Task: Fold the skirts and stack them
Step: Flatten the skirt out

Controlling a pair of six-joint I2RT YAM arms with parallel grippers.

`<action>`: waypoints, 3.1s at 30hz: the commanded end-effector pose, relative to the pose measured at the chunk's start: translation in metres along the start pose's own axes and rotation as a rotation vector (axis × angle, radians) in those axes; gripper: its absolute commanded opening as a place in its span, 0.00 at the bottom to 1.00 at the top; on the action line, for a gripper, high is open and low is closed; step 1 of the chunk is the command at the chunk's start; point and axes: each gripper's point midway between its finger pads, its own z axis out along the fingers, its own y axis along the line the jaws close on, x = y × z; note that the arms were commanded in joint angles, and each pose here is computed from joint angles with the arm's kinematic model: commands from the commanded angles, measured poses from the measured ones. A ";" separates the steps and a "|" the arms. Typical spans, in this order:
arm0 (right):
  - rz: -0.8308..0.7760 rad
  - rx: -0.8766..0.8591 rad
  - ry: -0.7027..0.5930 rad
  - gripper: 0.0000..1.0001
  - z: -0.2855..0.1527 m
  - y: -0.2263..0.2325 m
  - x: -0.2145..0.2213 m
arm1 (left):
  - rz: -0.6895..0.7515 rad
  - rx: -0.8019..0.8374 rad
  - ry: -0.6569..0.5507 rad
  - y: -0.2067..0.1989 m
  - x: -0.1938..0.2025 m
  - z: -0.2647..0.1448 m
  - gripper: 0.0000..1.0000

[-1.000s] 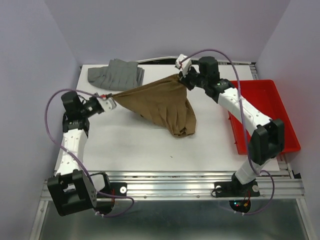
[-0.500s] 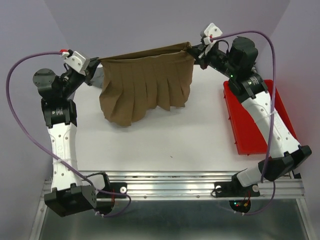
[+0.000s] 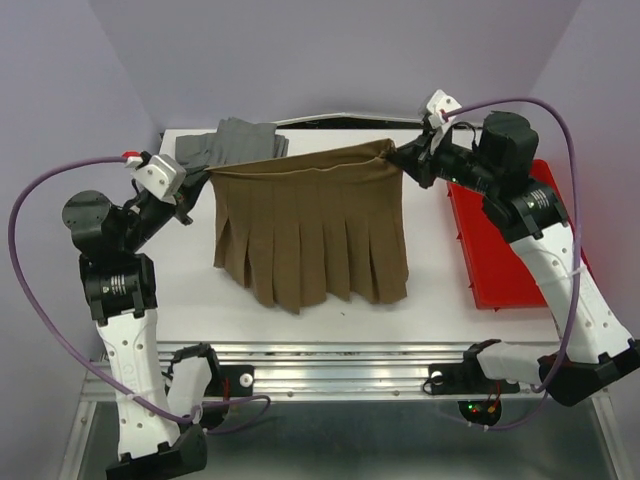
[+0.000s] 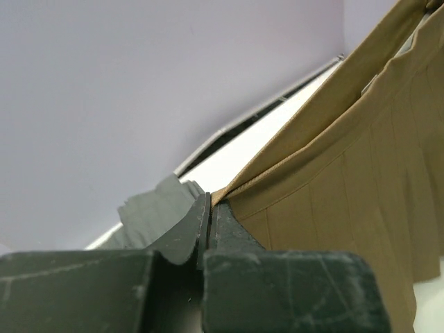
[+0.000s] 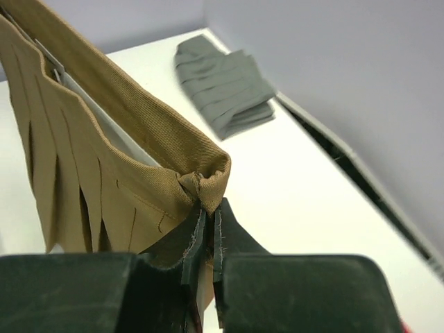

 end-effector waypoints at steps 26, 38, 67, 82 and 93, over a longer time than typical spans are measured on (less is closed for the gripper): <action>0.739 -0.108 0.669 0.09 0.108 0.019 0.323 | -0.605 -0.012 0.830 0.013 0.351 0.021 0.00; 0.931 -0.110 0.592 0.86 0.138 -0.027 0.327 | -0.739 -0.011 0.674 0.046 0.334 0.058 0.98; 1.368 -0.302 0.649 0.72 0.162 0.050 0.415 | -1.003 0.221 0.695 -0.023 0.385 0.042 0.78; 1.399 -0.269 0.676 0.73 0.170 0.059 0.428 | -0.987 -0.033 0.850 0.010 0.432 0.035 0.00; 1.429 -0.190 0.725 0.73 0.195 0.069 0.440 | -0.970 -0.042 0.924 0.008 0.449 0.036 0.00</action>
